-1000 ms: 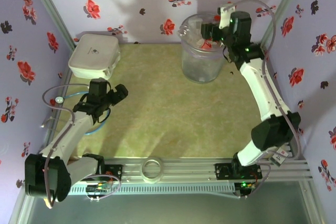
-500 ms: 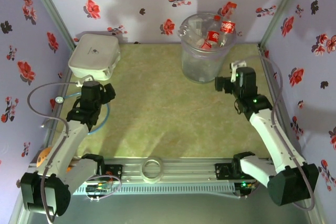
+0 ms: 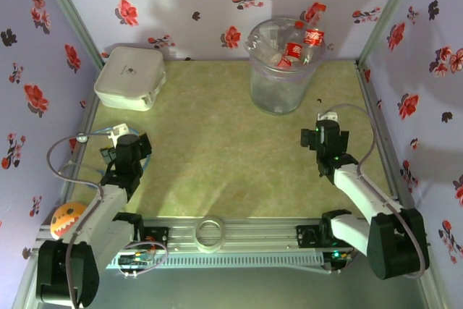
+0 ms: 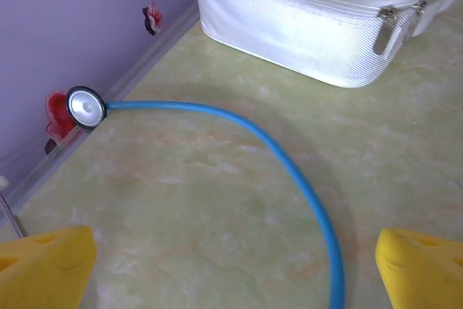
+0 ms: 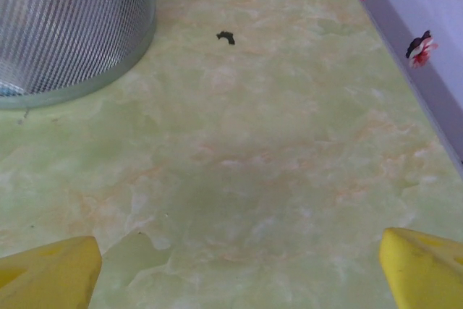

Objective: Put the plastic bottles in the bin

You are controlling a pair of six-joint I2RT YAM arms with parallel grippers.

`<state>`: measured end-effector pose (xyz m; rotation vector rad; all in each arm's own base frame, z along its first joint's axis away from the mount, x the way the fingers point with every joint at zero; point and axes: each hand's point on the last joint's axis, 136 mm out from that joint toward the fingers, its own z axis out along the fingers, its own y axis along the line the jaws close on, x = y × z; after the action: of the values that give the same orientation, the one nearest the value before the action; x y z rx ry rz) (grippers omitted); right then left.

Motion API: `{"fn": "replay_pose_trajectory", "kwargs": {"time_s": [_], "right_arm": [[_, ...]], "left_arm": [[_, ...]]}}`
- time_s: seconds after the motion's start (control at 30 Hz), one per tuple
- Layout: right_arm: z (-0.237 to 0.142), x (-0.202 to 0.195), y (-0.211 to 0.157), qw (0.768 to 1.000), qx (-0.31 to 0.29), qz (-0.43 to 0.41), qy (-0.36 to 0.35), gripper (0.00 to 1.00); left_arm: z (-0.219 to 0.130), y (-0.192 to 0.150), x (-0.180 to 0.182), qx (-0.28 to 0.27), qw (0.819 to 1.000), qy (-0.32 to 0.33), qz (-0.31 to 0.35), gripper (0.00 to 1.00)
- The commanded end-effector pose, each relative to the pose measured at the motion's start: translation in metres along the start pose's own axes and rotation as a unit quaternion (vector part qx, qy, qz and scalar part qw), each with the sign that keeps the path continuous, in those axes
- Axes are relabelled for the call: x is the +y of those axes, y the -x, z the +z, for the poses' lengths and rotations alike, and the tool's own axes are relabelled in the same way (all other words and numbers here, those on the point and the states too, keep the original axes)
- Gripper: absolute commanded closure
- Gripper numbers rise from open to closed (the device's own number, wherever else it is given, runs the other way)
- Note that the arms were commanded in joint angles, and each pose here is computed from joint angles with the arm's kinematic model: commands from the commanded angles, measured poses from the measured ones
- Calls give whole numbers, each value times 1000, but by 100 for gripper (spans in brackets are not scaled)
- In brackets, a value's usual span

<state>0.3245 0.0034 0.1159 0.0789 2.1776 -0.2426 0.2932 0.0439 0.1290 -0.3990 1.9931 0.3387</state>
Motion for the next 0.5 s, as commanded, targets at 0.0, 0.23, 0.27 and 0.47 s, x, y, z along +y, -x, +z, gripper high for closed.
{"fn": "replay_pose_trajectory", "kwargs": {"time_s": [0.0, 0.23, 0.27, 0.47], "right_arm": [[8, -4, 16, 998, -51, 25, -15, 1], [29, 8, 13, 996, -87, 34, 2, 1], [30, 9, 15, 996, -84, 32, 3, 1], [39, 7, 26, 992, -121, 36, -5, 1]], "left_arm": [[8, 17, 5, -56, 998, 19, -6, 0], [26, 15, 4, -90, 996, 20, -6, 0], [28, 16, 3, -96, 995, 18, -5, 0], [40, 26, -6, -122, 993, 1, -2, 0]]}}
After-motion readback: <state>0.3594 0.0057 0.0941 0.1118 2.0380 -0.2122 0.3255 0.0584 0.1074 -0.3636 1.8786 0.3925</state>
